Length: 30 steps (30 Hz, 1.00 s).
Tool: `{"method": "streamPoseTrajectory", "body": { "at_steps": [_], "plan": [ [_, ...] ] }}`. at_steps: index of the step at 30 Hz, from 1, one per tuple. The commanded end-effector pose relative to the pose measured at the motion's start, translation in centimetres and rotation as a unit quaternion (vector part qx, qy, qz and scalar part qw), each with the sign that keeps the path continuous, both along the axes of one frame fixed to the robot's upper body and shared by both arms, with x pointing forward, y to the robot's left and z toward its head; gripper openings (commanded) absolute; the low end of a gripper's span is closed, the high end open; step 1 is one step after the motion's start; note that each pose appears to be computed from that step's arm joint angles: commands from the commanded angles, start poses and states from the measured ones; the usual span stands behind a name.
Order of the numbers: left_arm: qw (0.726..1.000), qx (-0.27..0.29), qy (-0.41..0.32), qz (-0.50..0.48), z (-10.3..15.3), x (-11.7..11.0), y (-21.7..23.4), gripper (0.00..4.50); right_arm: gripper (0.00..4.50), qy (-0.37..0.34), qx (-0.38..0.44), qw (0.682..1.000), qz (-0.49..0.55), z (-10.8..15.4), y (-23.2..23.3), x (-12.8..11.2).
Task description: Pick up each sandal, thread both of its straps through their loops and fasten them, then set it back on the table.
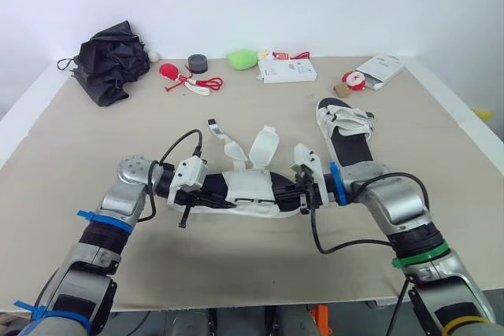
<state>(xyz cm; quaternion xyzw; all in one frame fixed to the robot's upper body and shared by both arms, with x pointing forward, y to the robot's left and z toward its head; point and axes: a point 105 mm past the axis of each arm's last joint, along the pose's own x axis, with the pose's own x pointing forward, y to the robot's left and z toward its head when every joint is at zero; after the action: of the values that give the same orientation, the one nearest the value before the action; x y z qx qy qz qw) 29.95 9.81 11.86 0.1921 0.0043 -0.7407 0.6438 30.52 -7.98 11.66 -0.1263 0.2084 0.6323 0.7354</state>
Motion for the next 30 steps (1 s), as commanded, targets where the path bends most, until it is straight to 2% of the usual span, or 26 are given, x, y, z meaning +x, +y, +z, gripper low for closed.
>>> {"method": "streamPoseTrajectory", "body": {
  "at_steps": [1, 8, 16, 19, 20, 21, 25, 27, 28, 29, 30],
  "plan": [
    [1.0, -0.01, -0.024, -0.002, 0.3, -0.1, 0.0, 0.0, 0.1, -0.001, -0.052, 0.999, 0.01, -1.5, 0.2, -0.2],
    [1.0, -0.007, -0.022, -0.003, -0.4, -0.4, -0.1, 0.0, 0.1, 0.02, -0.129, 0.991, -0.002, -4.6, -0.5, -0.2],
    [1.0, -0.01, -0.019, -0.001, -0.6, -0.6, -0.5, 0.0, 0.1, 0.022, -0.124, 0.992, -0.002, -4.5, -0.2, 0.0],
    [0.999, -0.023, 0.004, 0.023, -0.3, -0.1, -0.6, 0.0, 0.1, 0.018, -0.122, 0.992, -0.002, -4.4, -0.3, 0.1],
    [0.999, -0.022, 0.01, 0.026, -0.2, -0.1, -0.6, 0.63, 0.0, 0.016, -0.121, 0.992, -0.001, -4.3, -0.2, 0.1],
    [0.999, -0.018, 0.019, 0.022, -0.2, -0.3, -0.5, 0.85, 0.0, 0.016, -0.121, 0.993, -0.001, -4.3, -0.3, 0.1],
    [0.997, -0.021, 0.068, 0.026, 0.5, -0.7, -0.1, 2.46, 0.0, 0.014, -0.122, 0.992, 0.003, -4.3, -0.3, 0.1],
    [0.992, -0.017, 0.123, 0.035, 1.0, -1.2, 0.2, 3.69, 0.0, 0.012, -0.122, 0.992, 0.005, -4.3, -0.3, 0.1],
    [0.988, -0.01, 0.152, 0.039, 1.2, -1.4, 0.4, 3.69, 0.0, 0.012, -0.122, 0.992, 0.005, -4.3, -0.3, 0.1],
    [0.982, 0.005, 0.184, 0.04, 1.3, -1.9, 0.8, 4.14, 0.0, 0.011, -0.121, 0.993, 0.007, -4.3, -0.2, 0.1],
    [0.974, 0.012, 0.221, 0.047, 1.8, -2.1, 1.4, 4.32, 0.0, 0.01, -0.121, 0.993, 0.01, -4.3, -0.1, 0.1]
  ]
}}
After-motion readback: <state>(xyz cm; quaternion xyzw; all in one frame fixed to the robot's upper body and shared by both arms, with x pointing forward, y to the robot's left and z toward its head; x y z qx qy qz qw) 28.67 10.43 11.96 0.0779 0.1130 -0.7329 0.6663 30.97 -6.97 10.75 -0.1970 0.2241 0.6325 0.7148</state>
